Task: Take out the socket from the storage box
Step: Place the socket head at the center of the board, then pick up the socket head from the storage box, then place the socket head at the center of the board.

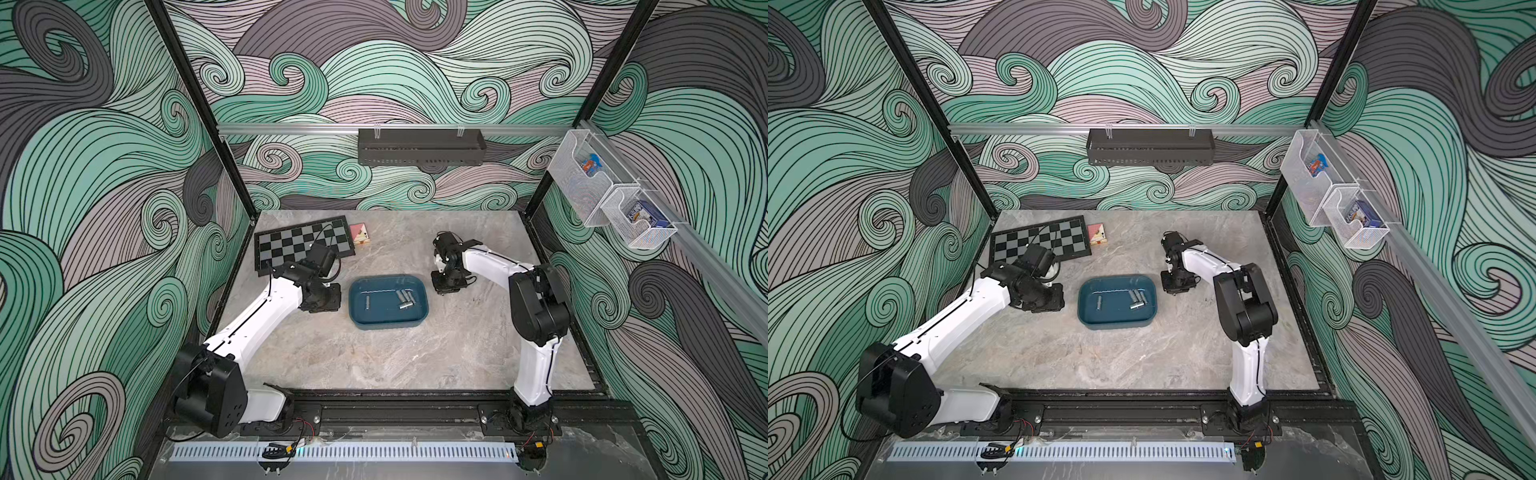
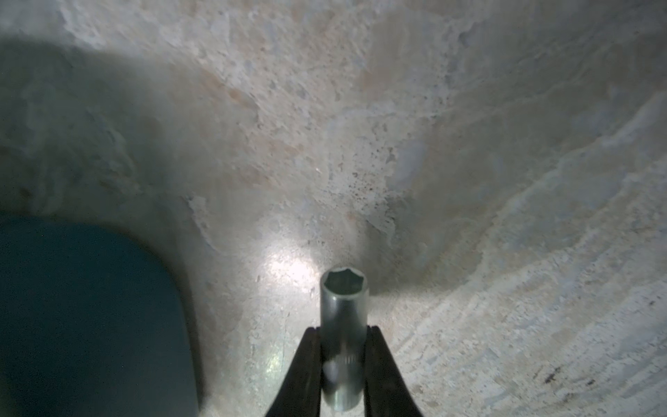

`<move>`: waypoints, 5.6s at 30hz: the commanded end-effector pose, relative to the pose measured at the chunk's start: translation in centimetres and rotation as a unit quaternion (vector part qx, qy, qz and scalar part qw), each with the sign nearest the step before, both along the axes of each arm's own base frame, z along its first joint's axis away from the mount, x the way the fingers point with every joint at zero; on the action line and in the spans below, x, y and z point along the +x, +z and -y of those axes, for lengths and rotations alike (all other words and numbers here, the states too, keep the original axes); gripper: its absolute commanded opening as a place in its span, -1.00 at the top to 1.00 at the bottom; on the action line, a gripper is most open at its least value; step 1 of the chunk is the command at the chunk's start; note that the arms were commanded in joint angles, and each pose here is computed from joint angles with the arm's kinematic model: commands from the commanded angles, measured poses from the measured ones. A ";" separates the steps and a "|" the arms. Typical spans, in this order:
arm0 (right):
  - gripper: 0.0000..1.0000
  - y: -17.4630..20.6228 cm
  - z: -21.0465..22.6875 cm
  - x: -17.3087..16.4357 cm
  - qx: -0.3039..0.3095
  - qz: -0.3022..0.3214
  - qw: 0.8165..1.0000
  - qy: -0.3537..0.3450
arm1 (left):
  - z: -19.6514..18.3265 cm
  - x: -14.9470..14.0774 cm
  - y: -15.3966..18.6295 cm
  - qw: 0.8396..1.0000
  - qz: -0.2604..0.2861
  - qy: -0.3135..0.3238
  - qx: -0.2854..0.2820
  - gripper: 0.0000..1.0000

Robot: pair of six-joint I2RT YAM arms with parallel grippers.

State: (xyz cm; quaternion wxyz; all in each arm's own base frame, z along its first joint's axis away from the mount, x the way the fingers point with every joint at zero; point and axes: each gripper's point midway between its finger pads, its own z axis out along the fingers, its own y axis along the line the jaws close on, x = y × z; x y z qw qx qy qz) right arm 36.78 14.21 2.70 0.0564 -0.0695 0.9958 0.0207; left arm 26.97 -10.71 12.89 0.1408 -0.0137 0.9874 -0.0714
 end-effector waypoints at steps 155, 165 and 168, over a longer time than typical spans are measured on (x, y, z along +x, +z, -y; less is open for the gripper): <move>0.07 4.8 -0.8 -0.8 0.068 0.064 0.996 -0.009 | -0.7 6.8 -11.4 0.989 -0.140 0.016 0.045 0.78; 0.05 5.5 -0.8 -0.7 0.069 0.074 0.995 -0.007 | -0.8 6.5 -11.5 0.988 -0.147 0.014 0.049 0.37; 0.04 5.7 -0.8 -0.6 0.071 0.076 0.995 -0.008 | -0.8 6.5 -11.2 0.988 -0.143 0.013 0.048 0.23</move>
